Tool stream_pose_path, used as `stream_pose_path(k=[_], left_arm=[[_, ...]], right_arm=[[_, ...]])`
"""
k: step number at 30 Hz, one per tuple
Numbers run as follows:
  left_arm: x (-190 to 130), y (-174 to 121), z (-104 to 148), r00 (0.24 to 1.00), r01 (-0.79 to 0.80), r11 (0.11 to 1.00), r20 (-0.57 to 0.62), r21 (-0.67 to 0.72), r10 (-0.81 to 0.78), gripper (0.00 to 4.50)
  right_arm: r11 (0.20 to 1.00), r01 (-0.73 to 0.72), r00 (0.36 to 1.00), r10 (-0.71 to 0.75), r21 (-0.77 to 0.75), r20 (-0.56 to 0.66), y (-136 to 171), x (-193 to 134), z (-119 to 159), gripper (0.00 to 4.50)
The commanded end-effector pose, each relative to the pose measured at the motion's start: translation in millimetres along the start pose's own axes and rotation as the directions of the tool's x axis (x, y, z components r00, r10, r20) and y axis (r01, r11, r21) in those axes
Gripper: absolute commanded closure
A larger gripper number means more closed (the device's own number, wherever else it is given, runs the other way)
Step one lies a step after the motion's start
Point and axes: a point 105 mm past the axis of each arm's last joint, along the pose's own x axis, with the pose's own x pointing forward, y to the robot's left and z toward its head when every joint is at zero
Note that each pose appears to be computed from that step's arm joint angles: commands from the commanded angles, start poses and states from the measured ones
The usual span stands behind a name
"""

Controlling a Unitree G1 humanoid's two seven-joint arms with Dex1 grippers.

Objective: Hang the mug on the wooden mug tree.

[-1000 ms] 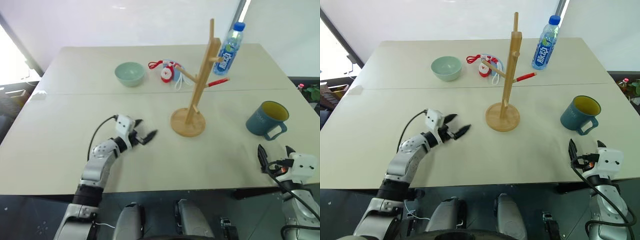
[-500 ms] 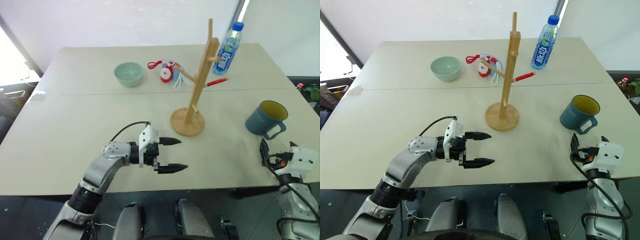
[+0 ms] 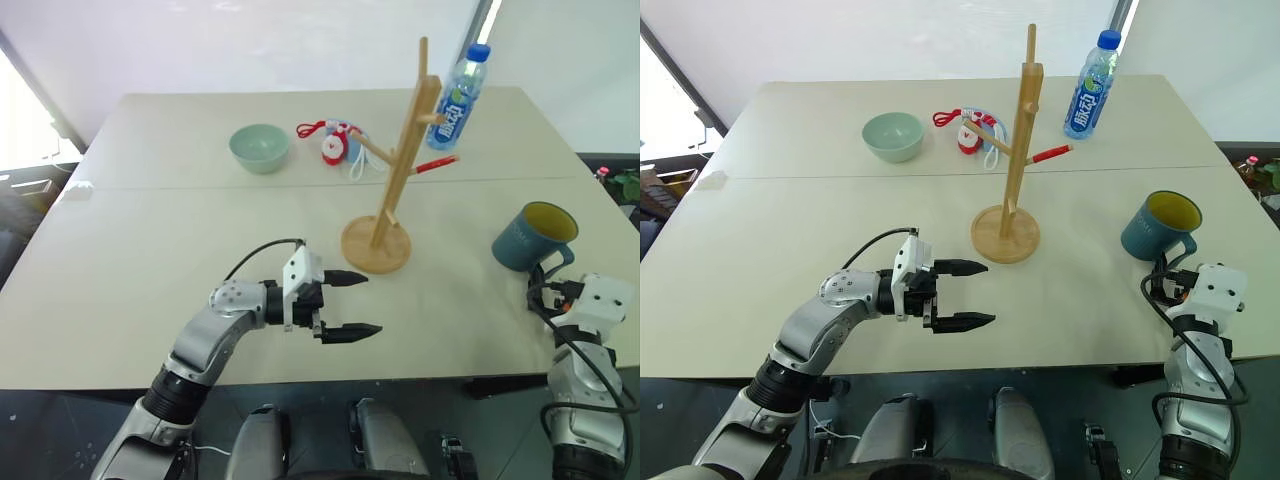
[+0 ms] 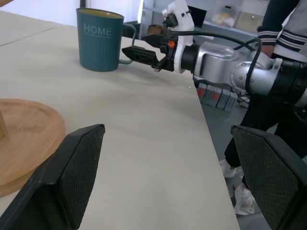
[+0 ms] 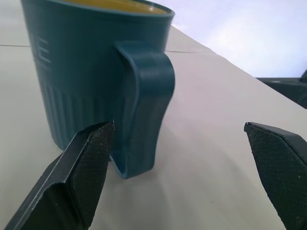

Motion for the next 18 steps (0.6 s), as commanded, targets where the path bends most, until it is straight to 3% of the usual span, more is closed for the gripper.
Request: stream_pose_path(k=[1, 12, 16, 18], left_arm=[[3.9, -6.0, 12.2, 0.999, 0.023, 0.999, 0.033, 0.047, -0.024, 0.0], [4.1, -5.0, 13.9, 0.999, 0.02, 0.998, 0.034, 0.054, -0.022, 0.0], [3.6, -4.3, 13.8, 0.999, 0.016, 0.998, 0.033, 0.055, -0.018, 0.0], [3.4, -3.9, 14.0, 0.999, 0.011, 0.998, 0.034, 0.056, -0.013, 0.0]], right_arm=[[0.997, 0.075, 0.997, -0.075, -0.009, 0.019, -13.9, 5.3, 8.1, 0.05], [0.989, 0.122, 0.993, -0.122, 0.086, -0.007, -7.6, 14.9, 4.7, 0.05], [0.986, 0.101, 0.995, -0.101, 0.13, -0.009, -1.9, 17.9, 4.5, 1.32], [0.985, 0.092, 0.996, -0.091, 0.145, -0.012, 0.1, 18.2, 4.0, 2.4]])
